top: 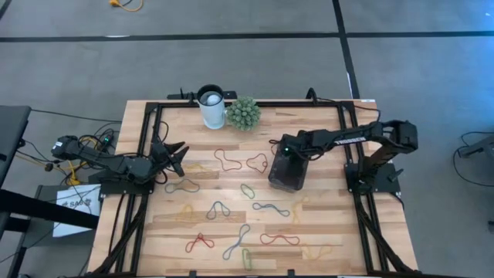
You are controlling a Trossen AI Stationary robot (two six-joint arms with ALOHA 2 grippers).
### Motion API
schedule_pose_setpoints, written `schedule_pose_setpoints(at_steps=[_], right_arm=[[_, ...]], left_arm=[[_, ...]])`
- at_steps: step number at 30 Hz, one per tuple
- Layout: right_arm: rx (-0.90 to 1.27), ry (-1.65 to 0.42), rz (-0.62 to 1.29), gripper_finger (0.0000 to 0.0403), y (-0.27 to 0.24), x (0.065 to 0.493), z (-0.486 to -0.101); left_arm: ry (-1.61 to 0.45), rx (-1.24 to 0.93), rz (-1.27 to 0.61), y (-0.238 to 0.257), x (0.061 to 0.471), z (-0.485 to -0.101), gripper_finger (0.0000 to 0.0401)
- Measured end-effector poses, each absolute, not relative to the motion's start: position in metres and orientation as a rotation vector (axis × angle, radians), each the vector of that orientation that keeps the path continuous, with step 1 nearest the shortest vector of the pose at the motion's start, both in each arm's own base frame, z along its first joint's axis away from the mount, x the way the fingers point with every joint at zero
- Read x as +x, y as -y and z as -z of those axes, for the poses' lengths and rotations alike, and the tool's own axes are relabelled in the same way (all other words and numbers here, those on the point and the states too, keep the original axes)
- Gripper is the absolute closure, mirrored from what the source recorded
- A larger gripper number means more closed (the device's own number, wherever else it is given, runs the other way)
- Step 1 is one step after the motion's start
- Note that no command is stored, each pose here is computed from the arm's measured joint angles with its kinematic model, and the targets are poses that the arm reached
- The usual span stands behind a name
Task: Pick and place items into bin
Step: Put the blue rubber band into the black bin
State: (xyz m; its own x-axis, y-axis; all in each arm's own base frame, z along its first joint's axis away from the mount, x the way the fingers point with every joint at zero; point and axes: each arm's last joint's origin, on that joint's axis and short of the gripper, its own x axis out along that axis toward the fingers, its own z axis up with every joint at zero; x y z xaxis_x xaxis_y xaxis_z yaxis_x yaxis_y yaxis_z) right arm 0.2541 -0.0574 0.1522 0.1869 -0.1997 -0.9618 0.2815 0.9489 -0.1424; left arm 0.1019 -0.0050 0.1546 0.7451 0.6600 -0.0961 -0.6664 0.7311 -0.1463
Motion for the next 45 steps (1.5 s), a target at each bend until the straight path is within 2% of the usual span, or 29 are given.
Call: schedule_pose_setpoints(at_steps=[6,11,14,19,31,37,45], right_arm=[[0.048,-1.340,0.321,0.0315,0.059,0.262,-0.167],[0.063,-1.436,0.322,0.0315,0.056,0.265,-0.196],[0.039,-1.473,0.290,0.0315,0.046,0.267,-0.213],[-0.016,-1.420,0.178,0.0315,0.018,0.268,-0.235],[-0.116,-0.966,-0.204,0.0315,-0.085,0.277,-0.272],[-0.122,-0.917,-0.280,0.0319,-0.131,0.290,-0.251],[-0.047,-1.114,-0.169,0.0321,-0.149,0.309,-0.188]], left_arm=[[-0.039,-0.175,-0.731,0.005,0.102,-0.155,0.0280],[-0.040,-0.174,-0.731,0.005,0.102,-0.154,0.0280],[-0.040,-0.174,-0.731,0.005,0.102,-0.154,0.0280],[-0.041,-0.173,-0.731,0.005,0.102,-0.154,0.0280],[-0.043,-0.179,-0.721,0.005,0.102,-0.154,0.0280],[-0.044,-0.188,-0.698,0.006,0.102,-0.154,0.0280],[-0.040,-0.201,-0.696,0.006,0.103,-0.154,0.0280]])
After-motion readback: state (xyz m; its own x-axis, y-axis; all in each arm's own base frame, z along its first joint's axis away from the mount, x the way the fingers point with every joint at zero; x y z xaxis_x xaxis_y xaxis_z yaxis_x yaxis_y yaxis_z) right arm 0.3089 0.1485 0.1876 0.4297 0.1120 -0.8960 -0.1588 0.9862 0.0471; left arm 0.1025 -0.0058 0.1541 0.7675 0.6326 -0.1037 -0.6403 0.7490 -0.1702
